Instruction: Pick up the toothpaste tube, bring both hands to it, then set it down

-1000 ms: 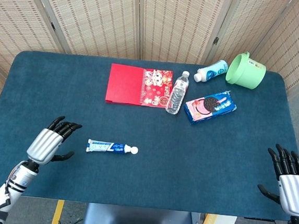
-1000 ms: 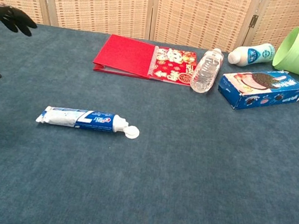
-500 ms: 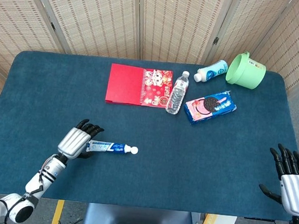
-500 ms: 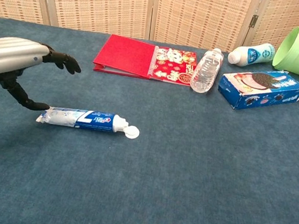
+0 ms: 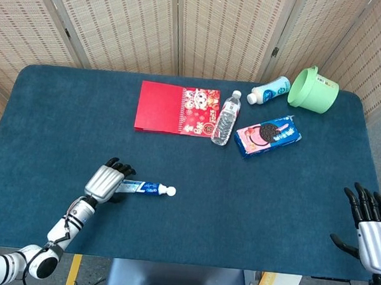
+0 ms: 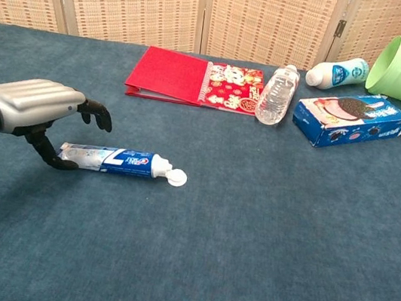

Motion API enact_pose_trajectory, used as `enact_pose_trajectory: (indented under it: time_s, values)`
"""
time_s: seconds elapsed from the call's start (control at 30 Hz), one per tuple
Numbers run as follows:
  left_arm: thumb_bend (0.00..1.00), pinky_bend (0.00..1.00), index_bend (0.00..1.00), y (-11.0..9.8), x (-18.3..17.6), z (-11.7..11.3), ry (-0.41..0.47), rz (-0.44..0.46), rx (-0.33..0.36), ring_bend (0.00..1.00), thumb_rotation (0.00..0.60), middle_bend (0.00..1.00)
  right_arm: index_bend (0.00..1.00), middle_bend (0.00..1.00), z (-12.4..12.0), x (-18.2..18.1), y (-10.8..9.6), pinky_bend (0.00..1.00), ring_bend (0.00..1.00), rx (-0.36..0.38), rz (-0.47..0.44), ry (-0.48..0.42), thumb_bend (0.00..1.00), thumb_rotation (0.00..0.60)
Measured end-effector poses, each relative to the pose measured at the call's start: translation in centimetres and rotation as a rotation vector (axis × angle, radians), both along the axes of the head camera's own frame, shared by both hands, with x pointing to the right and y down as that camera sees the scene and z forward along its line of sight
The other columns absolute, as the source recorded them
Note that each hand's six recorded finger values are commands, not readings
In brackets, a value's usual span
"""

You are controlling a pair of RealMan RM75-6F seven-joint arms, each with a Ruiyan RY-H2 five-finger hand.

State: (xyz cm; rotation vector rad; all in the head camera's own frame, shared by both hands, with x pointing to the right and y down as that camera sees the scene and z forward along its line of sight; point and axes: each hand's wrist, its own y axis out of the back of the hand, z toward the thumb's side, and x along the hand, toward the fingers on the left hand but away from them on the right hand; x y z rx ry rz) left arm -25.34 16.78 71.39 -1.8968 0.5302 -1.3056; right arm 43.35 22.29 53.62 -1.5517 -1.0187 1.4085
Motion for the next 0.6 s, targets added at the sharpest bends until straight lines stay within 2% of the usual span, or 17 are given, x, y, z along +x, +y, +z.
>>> enact_pose_trajectory:
  time_s: [0.37, 0.6]
  values:
    - [0.26, 0.2, 0.34, 0.1, 1.2, 1.3, -0.005, -0.002, -0.008, 0.34, 0.6, 0.34, 0.0, 0.0, 0.0, 0.3, 0.1, 0.0, 0.0, 0.0, 0.013, 0.0, 0.0, 0.6]
    - [0.35, 0.22, 0.38, 0.2, 1.8, 2.0, -0.003, -0.005, -0.012, 0.37, 0.6, 0.38, 0.0, 0.0, -0.1, 0.6, 0.1, 0.0, 0.0, 0.002, 0.021, -0.002, 0.0, 0.6]
